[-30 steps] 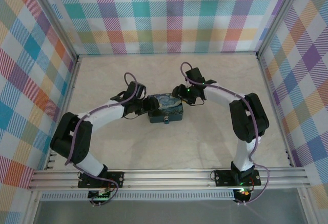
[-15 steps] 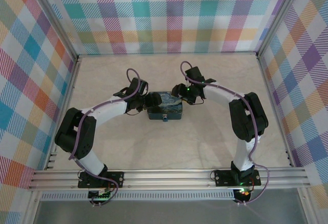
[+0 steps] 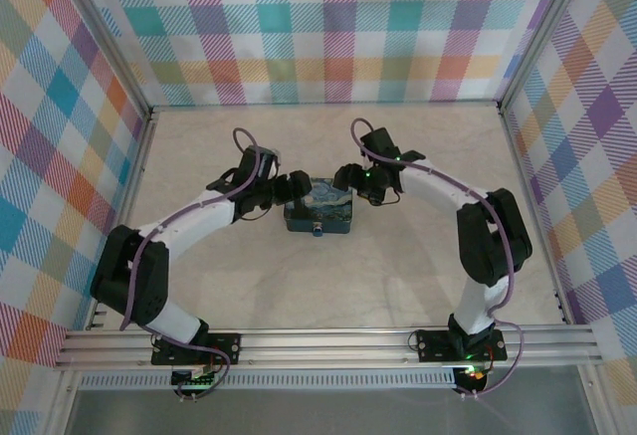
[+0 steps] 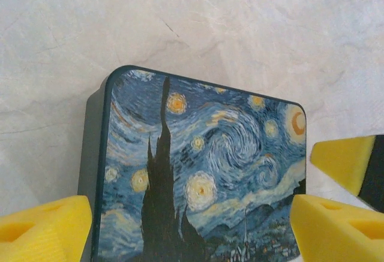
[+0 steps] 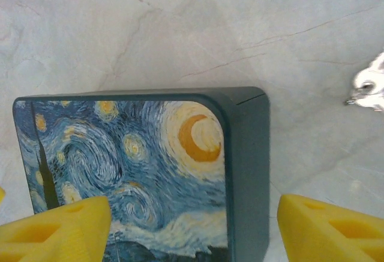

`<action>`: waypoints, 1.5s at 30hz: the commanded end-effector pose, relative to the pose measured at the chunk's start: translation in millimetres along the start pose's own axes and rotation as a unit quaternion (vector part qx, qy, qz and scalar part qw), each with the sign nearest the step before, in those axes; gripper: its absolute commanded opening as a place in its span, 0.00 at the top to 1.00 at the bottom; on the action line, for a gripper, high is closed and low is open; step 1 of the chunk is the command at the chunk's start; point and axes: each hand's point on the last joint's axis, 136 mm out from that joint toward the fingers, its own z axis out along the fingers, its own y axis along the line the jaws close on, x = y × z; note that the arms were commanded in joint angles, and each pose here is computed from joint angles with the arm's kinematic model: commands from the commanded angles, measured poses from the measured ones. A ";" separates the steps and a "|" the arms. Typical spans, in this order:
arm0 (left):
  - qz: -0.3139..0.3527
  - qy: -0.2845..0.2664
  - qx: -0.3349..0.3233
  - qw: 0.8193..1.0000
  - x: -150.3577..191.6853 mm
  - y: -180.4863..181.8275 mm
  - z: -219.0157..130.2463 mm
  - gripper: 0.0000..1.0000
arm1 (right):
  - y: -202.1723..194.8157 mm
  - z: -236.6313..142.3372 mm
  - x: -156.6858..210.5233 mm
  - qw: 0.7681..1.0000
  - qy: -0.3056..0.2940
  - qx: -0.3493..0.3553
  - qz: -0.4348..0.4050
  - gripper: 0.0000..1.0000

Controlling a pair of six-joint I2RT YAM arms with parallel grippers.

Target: Unlock a padlock with a key

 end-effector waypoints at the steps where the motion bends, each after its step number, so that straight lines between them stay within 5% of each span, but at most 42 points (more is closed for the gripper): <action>1: -0.011 0.003 0.009 1.000 6.6 3.7 -8.4 0.15 | -15.8 -23.9 -13.5 0.999 -0.030 0.045 -0.003 0.28; 6: -0.019 0.008 0.004 1.000 18.3 12.7 -7.0 0.15 | -42.8 -28.2 -25.7 0.993 -0.032 0.110 0.011 0.30; 18: -0.025 0.035 0.035 0.998 27.1 -3.5 11.8 0.17 | -67.1 3.2 -33.3 0.989 -0.006 0.142 0.036 0.37; 45: -0.034 0.003 -0.002 0.999 41.6 21.1 -25.4 0.16 | -88.0 55.1 -28.9 0.980 0.061 0.186 0.043 0.63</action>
